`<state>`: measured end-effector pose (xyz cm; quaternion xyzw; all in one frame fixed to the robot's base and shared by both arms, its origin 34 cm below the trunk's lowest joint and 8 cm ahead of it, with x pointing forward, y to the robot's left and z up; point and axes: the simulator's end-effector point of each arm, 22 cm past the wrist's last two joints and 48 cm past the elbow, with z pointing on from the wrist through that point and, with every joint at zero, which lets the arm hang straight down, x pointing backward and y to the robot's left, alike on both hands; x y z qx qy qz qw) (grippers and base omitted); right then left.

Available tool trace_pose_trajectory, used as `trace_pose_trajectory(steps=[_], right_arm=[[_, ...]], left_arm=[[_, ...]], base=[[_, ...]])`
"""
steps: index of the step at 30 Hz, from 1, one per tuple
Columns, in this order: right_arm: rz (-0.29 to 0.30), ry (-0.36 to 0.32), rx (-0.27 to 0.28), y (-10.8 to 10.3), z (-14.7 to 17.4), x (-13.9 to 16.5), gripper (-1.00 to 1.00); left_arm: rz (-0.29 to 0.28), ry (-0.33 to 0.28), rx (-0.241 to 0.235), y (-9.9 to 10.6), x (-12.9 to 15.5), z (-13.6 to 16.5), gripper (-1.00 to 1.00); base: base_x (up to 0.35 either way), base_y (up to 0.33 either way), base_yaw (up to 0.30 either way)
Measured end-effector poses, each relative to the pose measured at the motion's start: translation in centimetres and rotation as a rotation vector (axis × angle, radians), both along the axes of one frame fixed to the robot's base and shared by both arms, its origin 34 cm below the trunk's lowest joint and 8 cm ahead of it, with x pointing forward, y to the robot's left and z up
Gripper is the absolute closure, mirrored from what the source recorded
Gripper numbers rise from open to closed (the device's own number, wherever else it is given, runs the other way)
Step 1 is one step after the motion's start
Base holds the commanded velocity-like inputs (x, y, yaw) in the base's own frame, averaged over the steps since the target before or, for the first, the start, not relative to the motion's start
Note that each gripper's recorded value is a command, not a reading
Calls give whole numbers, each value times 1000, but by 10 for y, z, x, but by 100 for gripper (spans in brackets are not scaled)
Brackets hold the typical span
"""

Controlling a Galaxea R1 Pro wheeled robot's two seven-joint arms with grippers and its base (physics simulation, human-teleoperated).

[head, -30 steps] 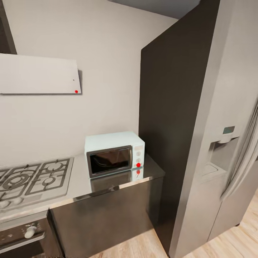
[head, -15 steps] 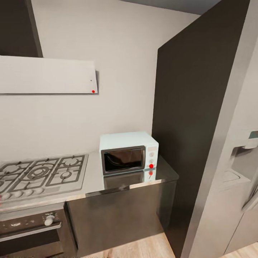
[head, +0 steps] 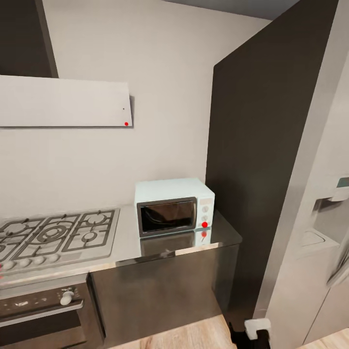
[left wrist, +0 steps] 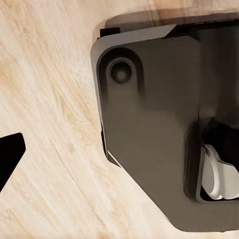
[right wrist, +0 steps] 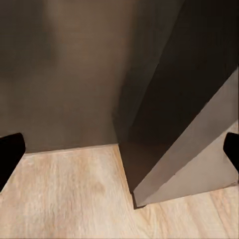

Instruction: In the kitchen, take the popcorn bag from the countertop, put it into the microwave, and heat it until the popcorn is cooked so the cooked popcorn ends up inside the bag.

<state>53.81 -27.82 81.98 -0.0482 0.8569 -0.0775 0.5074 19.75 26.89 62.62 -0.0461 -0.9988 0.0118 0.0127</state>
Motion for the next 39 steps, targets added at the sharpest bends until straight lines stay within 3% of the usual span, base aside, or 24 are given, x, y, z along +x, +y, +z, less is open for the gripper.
trace_pose_trajectory(steps=[3,7,10,12,17,27,39], right_arm=[[14,-177,-18,2,74,45,-100],[27,-337,-29,6,146,73,-100],[91,-435,-2,36,193,86,-100],[136,-444,13,60,211,89,-100],[135,-489,16,63,247,94,-100],[138,-499,17,65,252,94,-100],[138,-507,19,64,254,94,-100]], left_arm=[[-1,0,-2,-2,0,0,-100],[-1,0,-3,-2,0,0,-100],[-2,0,-3,-2,0,0,-100],[-2,0,-3,-2,0,0,-100],[-2,1,-5,-4,-1,0,-100],[0,3,-13,-11,-1,-1,-100],[2,2,-13,-10,-1,0,-100]], base=[[0,0,0],[0,0,0],[0,0,0],[0,0,73],[0,0,203],[22,0,148],[318,0,3]])
